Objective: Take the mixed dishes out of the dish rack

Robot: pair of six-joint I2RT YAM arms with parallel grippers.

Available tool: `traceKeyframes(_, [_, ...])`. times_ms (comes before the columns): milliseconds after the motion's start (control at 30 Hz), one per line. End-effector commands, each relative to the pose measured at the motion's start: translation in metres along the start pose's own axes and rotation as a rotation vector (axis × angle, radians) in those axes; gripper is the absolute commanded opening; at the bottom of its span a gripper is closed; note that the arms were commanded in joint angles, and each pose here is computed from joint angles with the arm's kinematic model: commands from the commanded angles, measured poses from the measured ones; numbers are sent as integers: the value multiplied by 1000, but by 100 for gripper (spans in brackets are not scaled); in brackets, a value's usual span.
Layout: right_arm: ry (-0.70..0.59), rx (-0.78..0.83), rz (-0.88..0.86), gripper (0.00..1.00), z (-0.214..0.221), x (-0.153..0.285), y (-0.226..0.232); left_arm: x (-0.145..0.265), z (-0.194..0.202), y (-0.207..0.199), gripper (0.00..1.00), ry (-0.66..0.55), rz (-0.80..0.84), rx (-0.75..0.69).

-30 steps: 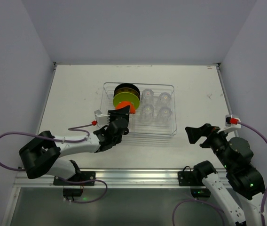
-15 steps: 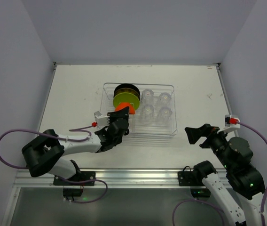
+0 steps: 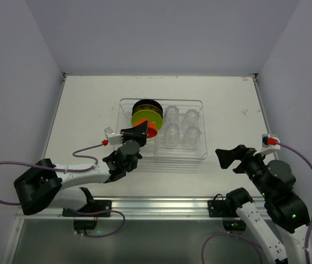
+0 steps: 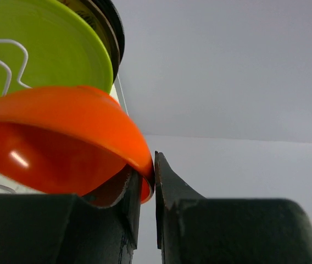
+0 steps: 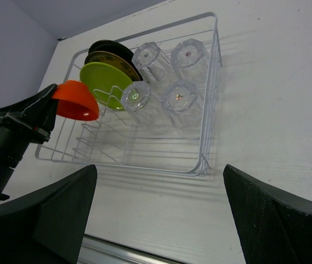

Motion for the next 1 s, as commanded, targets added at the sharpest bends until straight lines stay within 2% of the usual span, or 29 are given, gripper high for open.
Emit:
traceKeyframes(0, [-6,16,-20,99,-6,-2,7,5,-22,-30,0,-77,89,-21])
traceKeyframes(67, [-6,16,-20,99,-5,-2,7,9,-30,-42,0,-92,125,-39])
traceKeyframes(233, [-9,20,-24,99,-6,-2,8,15,-43,-90,0,-109,168,-340])
traceKeyframes(267, [-12,21,-25,99,-7,-2,8,17,-52,-119,0,-129,190,-357])
traceKeyframes(300, [-17,20,-26,99,-8,-1,9,16,-52,-116,0,-122,155,-505])
traceKeyframes(367, [-22,23,-30,99,-10,-2,10,11,-66,-139,0,-131,135,-662])
traceKeyframes(500, [-31,22,-50,99,-14,0,16,-8,-93,-156,0,-53,79,-889])
traceKeyframes(633, [-27,21,-85,99,-15,2,23,-21,-129,-161,0,-16,-17,-1084])
traceKeyframes(667, [-25,23,-92,99,-15,0,25,-27,-136,-146,0,25,-82,-1162])
traceKeyframes(733, [-25,22,-96,99,-18,0,28,-35,-140,-155,0,76,-94,-1216])
traceKeyframes(767, [-20,23,-94,99,-18,-2,29,-40,-154,-136,0,126,-184,-1278])
traceKeyframes(833, [-5,22,-117,99,-17,0,35,-59,-156,-130,0,232,-195,-1293])
traceKeyframes(867, [0,21,-126,99,-17,0,36,-69,-177,-111,0,280,-257,-1302])
traceKeyframes(900, [-4,21,-134,99,-17,2,37,-74,-171,-104,0,373,-218,-1282])
traceKeyframes(967, [-7,21,-137,99,-17,3,37,-91,-188,-78,0,424,-299,-1286])
Point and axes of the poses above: each gripper's point midway between its finger pads, its own x axis back along the fingers, its own y axis along the line the jaws close on, z = x × y, the point moved 1 cm from there along x, back along the fingers, and after that the axes turned 14 degrees about -x, right-handed, at the moved point
